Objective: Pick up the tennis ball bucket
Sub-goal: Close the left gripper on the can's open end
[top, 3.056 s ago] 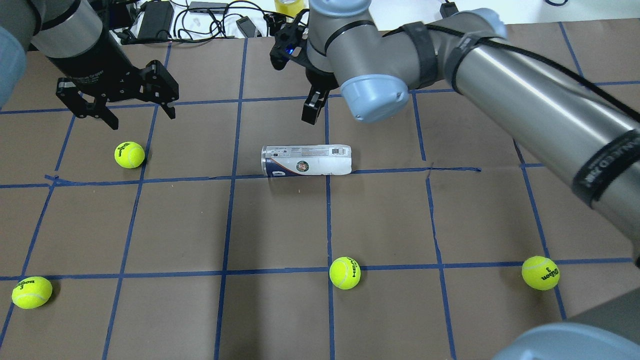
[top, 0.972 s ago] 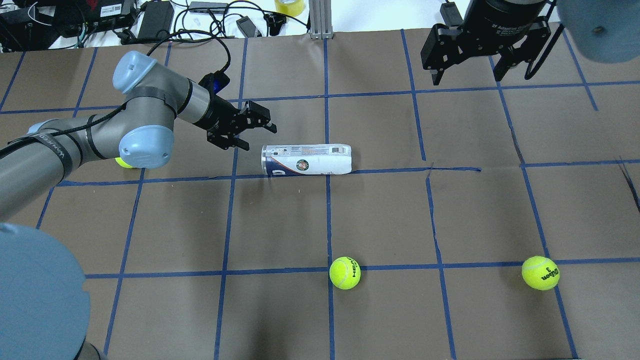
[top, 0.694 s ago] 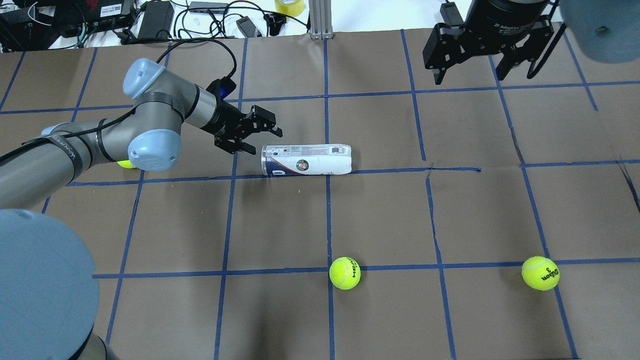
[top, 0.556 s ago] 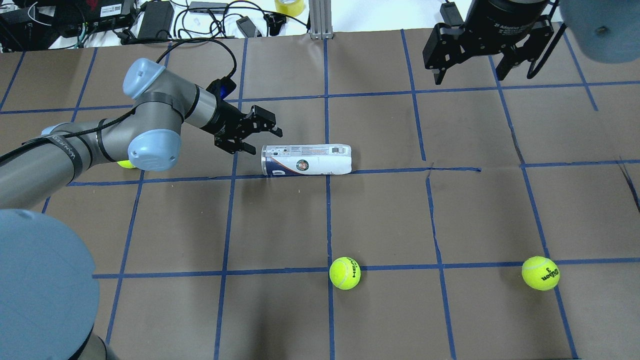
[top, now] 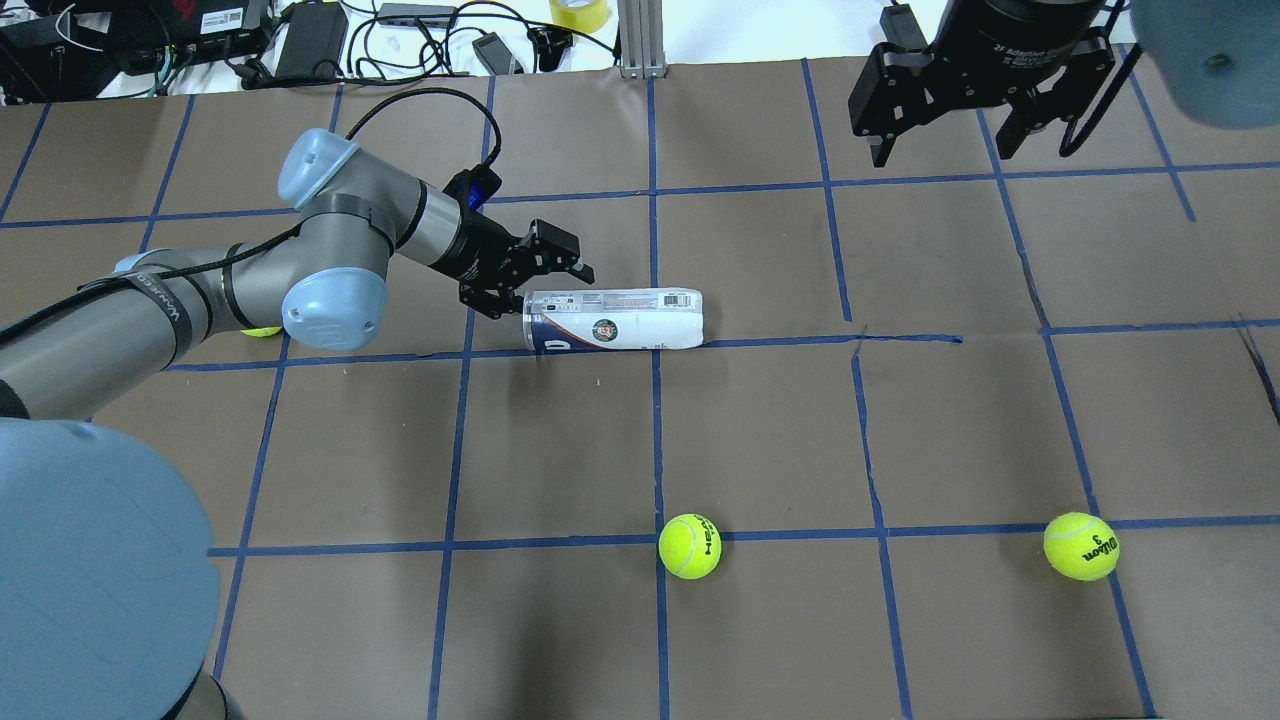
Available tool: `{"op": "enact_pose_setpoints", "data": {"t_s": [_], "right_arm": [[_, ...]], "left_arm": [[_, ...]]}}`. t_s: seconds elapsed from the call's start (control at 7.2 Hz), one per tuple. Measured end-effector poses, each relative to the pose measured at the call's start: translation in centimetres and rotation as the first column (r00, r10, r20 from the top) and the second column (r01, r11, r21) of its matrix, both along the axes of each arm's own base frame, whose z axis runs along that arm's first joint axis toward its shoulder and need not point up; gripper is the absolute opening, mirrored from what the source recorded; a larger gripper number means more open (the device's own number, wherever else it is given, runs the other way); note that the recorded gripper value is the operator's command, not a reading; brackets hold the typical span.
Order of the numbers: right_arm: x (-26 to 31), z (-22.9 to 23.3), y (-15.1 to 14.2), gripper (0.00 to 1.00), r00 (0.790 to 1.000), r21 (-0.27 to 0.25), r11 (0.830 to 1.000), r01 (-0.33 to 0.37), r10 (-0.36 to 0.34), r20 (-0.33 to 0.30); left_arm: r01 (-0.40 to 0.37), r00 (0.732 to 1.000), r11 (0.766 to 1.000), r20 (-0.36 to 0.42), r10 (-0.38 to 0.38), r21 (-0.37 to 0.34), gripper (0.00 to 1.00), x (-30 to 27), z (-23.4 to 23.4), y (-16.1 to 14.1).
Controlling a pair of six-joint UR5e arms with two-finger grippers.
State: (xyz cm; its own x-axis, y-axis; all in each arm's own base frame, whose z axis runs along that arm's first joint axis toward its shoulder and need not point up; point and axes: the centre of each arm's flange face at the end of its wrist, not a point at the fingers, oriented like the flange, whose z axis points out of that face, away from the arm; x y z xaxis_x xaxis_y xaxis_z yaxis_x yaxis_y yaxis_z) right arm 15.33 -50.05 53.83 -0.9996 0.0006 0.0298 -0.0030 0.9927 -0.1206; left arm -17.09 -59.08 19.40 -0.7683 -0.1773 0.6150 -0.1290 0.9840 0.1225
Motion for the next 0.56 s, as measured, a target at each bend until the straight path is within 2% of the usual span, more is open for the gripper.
{"op": "enact_pose_setpoints", "data": {"t_s": [0.14, 0.28, 0.56], "right_arm": [[0.0, 0.0, 0.01, 1.0, 1.0, -0.001, 1.0, 0.0, 0.0, 0.0], [-0.01, 0.03, 0.0, 1.0, 1.0, -0.003, 1.0, 0.001, -0.001, 0.001], [-0.05, -0.04, -0.02, 1.0, 1.0, -0.003, 1.0, 0.003, -0.003, 0.001]], "left_arm": [[-0.002, 1.0, 1.0, 0.003, 0.002, 0.014, 0.25, -0.45, -0.21, 0.22], [-0.001, 1.0, 1.0, 0.01, 0.001, 0.021, 0.0, -0.8, -0.35, 0.39], [-0.027, 1.0, 0.998, 0.016, 0.027, 0.049, 0.0, -0.98, -0.35, 0.47]]}}
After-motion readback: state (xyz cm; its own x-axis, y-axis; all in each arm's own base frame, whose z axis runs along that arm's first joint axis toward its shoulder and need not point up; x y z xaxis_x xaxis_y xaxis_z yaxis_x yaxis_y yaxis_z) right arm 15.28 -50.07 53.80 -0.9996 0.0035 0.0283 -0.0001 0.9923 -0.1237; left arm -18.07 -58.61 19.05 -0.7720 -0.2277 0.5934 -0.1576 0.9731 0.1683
